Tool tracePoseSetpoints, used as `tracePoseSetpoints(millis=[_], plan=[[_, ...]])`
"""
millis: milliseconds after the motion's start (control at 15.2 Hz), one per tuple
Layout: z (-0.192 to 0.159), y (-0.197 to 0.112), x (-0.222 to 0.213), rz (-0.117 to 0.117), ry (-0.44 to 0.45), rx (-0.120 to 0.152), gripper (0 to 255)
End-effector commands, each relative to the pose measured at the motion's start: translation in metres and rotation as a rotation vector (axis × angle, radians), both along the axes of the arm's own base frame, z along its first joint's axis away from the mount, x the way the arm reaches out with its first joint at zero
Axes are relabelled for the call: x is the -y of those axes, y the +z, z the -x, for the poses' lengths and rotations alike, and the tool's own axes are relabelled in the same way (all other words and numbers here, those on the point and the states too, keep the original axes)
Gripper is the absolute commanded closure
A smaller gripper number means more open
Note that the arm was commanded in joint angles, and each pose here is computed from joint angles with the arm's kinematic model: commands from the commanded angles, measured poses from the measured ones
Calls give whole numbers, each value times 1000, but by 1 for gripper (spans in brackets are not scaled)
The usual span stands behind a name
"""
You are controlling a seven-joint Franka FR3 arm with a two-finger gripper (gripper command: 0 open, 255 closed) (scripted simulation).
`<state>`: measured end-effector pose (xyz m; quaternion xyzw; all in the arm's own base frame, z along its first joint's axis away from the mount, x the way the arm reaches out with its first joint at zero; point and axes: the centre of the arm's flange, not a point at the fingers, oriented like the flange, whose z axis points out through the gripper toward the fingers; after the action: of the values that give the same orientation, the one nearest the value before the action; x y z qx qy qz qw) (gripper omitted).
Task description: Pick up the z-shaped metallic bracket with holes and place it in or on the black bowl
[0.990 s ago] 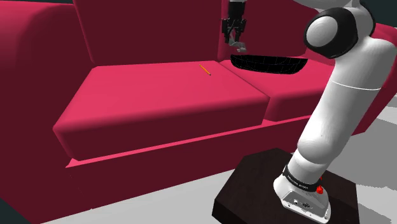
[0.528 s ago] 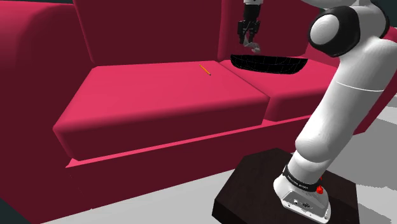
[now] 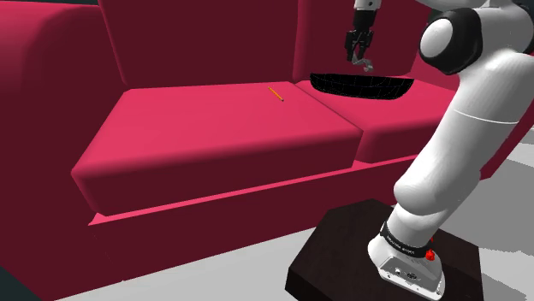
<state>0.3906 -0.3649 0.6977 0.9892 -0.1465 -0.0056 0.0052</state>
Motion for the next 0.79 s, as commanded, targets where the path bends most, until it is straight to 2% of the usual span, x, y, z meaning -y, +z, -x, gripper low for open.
tracePoseSetpoints(millis=[0, 132, 726], plan=[[14, 0, 20, 0, 2, 0, 255], [29, -1, 41, 0, 2, 0, 255], [29, -49, 41, 0, 2, 0, 255]])
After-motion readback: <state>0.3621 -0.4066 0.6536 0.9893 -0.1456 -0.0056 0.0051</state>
